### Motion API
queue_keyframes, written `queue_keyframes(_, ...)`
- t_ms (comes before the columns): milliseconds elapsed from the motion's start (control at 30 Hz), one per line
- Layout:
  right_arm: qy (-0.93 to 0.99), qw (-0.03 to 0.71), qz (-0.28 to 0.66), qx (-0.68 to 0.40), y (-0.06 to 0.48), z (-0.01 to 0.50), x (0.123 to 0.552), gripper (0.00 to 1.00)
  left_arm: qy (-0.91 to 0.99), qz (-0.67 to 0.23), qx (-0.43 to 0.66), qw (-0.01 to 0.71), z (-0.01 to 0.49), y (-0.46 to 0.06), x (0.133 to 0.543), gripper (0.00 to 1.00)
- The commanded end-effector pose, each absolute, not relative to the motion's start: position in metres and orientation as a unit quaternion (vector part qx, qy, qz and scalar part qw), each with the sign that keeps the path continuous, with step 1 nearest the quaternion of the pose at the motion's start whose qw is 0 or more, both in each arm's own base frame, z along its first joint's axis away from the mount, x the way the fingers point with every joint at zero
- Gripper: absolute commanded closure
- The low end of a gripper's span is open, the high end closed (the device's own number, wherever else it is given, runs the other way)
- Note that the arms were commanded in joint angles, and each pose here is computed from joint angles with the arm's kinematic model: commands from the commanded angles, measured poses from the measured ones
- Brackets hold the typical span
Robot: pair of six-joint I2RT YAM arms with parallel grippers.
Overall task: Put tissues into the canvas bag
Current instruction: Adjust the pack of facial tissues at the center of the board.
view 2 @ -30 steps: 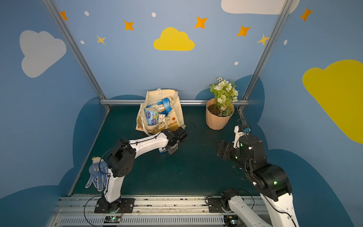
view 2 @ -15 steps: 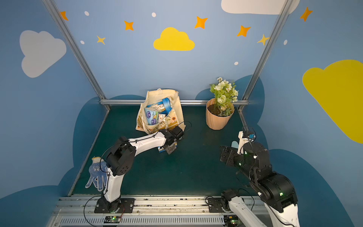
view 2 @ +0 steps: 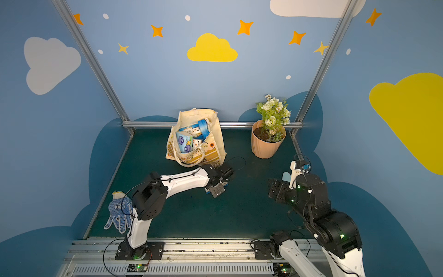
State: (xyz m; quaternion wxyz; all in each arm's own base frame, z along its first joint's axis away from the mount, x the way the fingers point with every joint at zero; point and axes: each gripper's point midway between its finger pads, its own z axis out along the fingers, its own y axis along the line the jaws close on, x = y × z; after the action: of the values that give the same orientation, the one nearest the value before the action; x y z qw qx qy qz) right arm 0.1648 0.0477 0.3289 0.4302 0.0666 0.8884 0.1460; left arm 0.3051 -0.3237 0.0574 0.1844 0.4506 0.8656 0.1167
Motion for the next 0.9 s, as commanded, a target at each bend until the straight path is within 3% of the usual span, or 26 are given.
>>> queue_keyframes(0,0.89,0.43,0.136,0.069,0.043,0.326,0.163,0.15,0.863,0.075,0.471,0.167,0.069,-0.34,0.278,0.0)
queue_keyframes(267,0.892,0.426,0.135,0.068,0.046,0.319,0.168,0.13,0.869,0.052,0.452,0.194,0.121,-0.35,0.293,0.0)
queue_keyframes(533,0.892,0.426,0.136,0.071,0.044,0.318,0.163,0.12,0.873,-0.018,0.474,0.109,0.095,-0.355,0.274,0.0)
queue_keyframes(867,0.893,0.425,0.131,0.072,0.04,0.316,0.158,0.11,0.862,-0.005,0.493,0.117,0.087,-0.35,0.302,0.0)
